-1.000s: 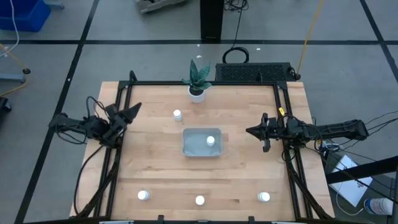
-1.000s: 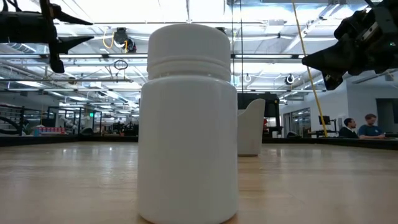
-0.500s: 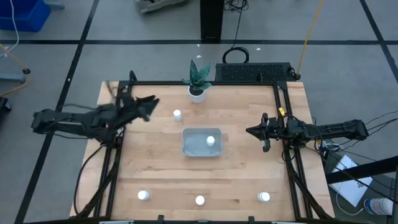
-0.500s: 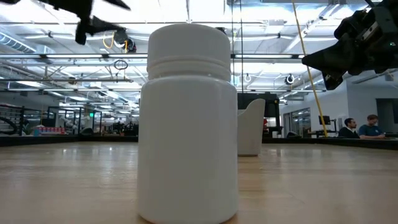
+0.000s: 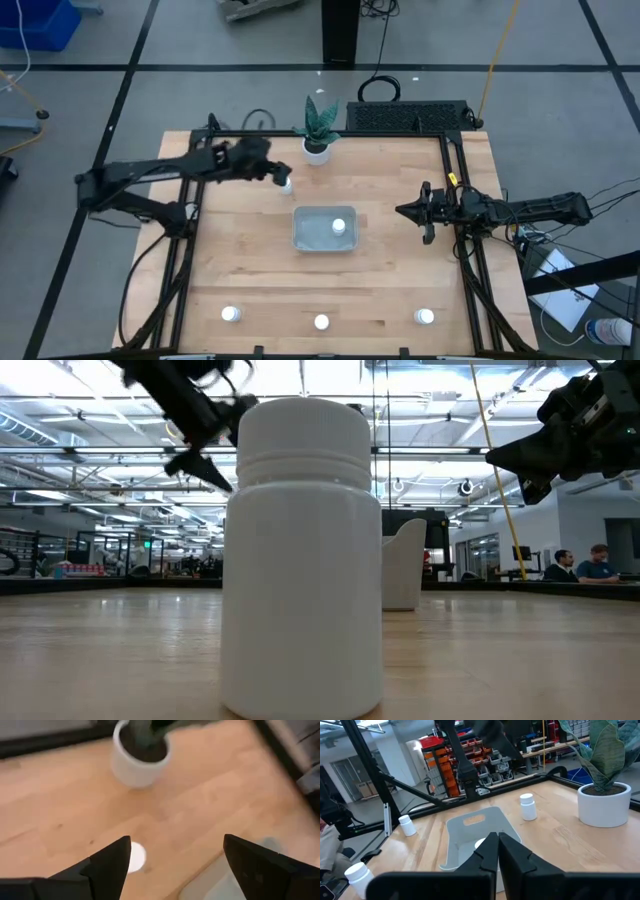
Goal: Pick and place pill bottles into a basket
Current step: Put the white pill bottle into the gray bin
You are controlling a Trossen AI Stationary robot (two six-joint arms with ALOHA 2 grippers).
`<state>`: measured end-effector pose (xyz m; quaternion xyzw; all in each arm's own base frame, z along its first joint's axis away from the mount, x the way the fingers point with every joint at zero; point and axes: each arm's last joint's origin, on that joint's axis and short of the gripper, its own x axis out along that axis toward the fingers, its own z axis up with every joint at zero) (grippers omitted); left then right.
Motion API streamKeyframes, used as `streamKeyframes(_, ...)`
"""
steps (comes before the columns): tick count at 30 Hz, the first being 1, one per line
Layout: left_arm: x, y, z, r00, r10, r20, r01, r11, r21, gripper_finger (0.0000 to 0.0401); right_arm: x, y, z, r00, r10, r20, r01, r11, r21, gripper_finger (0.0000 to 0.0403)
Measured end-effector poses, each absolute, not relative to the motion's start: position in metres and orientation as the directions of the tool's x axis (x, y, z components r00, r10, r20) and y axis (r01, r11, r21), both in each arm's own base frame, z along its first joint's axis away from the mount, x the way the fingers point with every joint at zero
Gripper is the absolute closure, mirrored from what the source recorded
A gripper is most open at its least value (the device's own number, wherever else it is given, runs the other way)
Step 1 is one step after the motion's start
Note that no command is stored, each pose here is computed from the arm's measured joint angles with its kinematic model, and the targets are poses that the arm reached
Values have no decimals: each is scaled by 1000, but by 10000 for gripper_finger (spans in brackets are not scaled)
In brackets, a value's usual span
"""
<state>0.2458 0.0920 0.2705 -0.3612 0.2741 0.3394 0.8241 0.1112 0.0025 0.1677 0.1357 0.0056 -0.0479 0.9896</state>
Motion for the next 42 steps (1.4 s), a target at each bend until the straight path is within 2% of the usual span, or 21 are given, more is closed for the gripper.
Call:
streamKeyframes(3, 261, 105, 267, 557, 335, -760, -789, 500, -358, 75, 111, 2, 168, 995, -93, -24, 96, 959, 268, 397)
streamKeyframes(7, 273, 115, 258, 399, 307, -864, -831, 520, -199, 75, 111, 2, 168, 995, -93, -24, 96, 959, 268, 395)
streamKeyframes(9, 279, 118, 255, 368, 297, -881, -828, 536, -165, 75, 111, 2, 168, 995, -93, -25, 96, 959, 268, 395)
streamKeyframes(15, 291, 118, 242, 366, 248, -897, -810, 559, -176, 75, 111, 2, 168, 995, -93, -25, 96, 959, 268, 396)
streamKeyframes(24, 282, 123, 230, 304, 227, -925, -845, 513, -151, 75, 111, 2, 168, 995, -93, -24, 96, 959, 268, 396)
streamKeyframes(35, 284, 125, 221, 332, 200, -922, -838, 511, -191, 75, 111, 2, 168, 995, -93, -24, 96, 959, 268, 396)
streamKeyframes(42, 289, 127, 206, 289, 179, -940, -846, 508, -164, 75, 111, 2, 168, 995, -93, -25, 96, 959, 268, 396)
